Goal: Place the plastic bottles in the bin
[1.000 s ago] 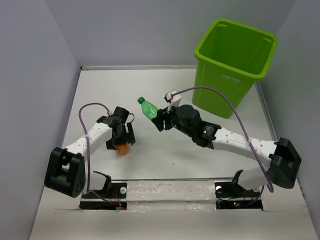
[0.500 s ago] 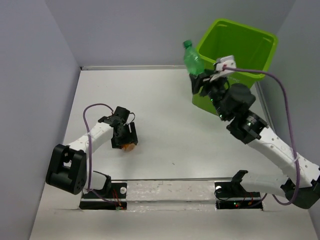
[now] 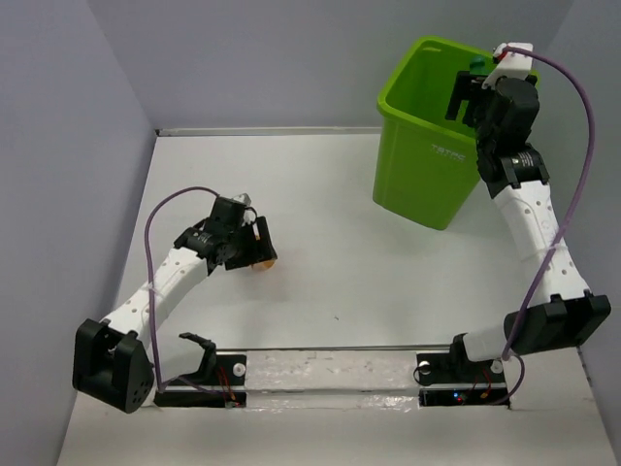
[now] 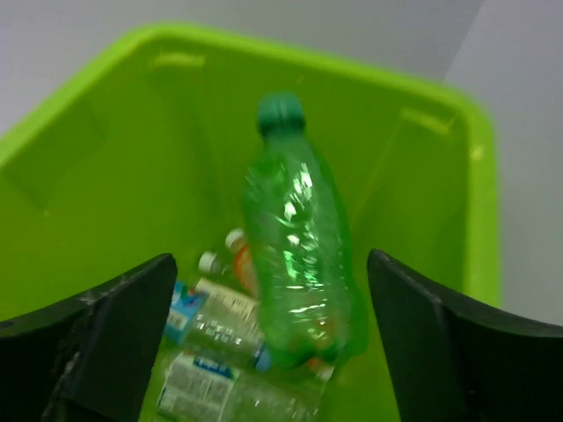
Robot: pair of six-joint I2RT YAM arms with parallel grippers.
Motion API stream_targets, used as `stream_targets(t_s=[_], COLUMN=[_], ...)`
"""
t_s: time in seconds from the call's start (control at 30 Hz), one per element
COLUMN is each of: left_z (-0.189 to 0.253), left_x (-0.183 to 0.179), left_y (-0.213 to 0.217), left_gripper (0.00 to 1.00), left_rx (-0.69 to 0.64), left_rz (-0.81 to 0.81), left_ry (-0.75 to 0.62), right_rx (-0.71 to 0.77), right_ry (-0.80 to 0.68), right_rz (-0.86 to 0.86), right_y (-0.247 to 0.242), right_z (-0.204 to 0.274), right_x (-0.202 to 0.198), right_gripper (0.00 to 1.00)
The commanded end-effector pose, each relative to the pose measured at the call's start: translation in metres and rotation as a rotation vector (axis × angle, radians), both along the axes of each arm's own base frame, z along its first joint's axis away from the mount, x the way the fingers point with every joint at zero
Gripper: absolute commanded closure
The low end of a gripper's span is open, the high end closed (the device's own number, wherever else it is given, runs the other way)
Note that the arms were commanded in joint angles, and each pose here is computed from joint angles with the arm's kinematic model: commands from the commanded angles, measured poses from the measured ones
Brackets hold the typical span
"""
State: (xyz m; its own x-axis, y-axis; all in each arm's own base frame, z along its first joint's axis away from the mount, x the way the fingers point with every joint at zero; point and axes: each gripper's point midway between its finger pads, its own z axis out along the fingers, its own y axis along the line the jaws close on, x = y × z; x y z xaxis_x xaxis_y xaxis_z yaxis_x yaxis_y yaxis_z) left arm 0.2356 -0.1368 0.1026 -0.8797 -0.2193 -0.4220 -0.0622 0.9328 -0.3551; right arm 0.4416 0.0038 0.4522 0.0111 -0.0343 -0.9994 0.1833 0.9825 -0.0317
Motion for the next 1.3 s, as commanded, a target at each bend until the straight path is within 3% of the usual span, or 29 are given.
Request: stream_targets(t_s=[0.0,0.13,0.3,0.33,0.37,0.43,0.5,0.73,1.07,1.13,1.23,1.27], left_z=[0.09,0.153,0.205,0.21,0.214,0.22,0.228,0.24,0.242,0.241,0.24,0.243], left_x=[0.022,0.017,-0.005,-0.009,-0.011,-0.02,-0.026,-0.05,-0.056,-0.058,-0.054,-0.053], left_y=[-0.049,-0.1,-0.159,-0.166,-0.172,-0.184,-0.193,-0.219,-0.224,-0.226,-0.223,-0.22], left_gripper=[0.67,0.67,0.67,0.67,0.67,0.67,0.67,0.68,0.68,0.68,0.67,0.65], left_rx=[-0.186,-0.312,-0.471,-0.491,-0.506,-0.519,-0.55,-0.551,-0.562,-0.563,-0.547,-0.548], left_rz=[-0.115,-0.275,-0.473,-0.502,-0.527,-0.577,-0.615,-0.761,-0.796,-0.801,-0.768,-0.752], left_ry=[-0.246,-0.42,-0.607,-0.628,-0.65,-0.693,-0.736,-0.831,-0.872,-0.87,-0.879,-0.886], right_rx=[0.061,0.141,0.346,0.357,0.432,0.464,0.517,0.54,0.588,0.615,0.639,0.643], right_ry=[-0.023,-0.058,-0.066,-0.12,-0.04,-0.079,0.027,0.165,0.263,0.265,0.251,0.241], right_rz=[0.073,0.201,0.69,0.758,0.872,1.045,1.229,1.263,1.312,1.363,1.335,1.322], right_y=[0.007,0.029,0.121,0.13,0.153,0.175,0.21,0.235,0.257,0.263,0.262,0.26], right_z=[0.025,0.041,0.026,0.046,0.016,0.019,-0.009,-0.056,-0.092,-0.088,-0.084,-0.082], right_x=[-0.015,-0.04,-0.112,-0.131,-0.143,-0.173,-0.2,-0.207,-0.207,-0.214,-0.211,-0.209], right_gripper=[0.01,0.02,0.07,0.07,0.07,0.07,0.07,0.03,0.01,0.11,0.44,0.62])
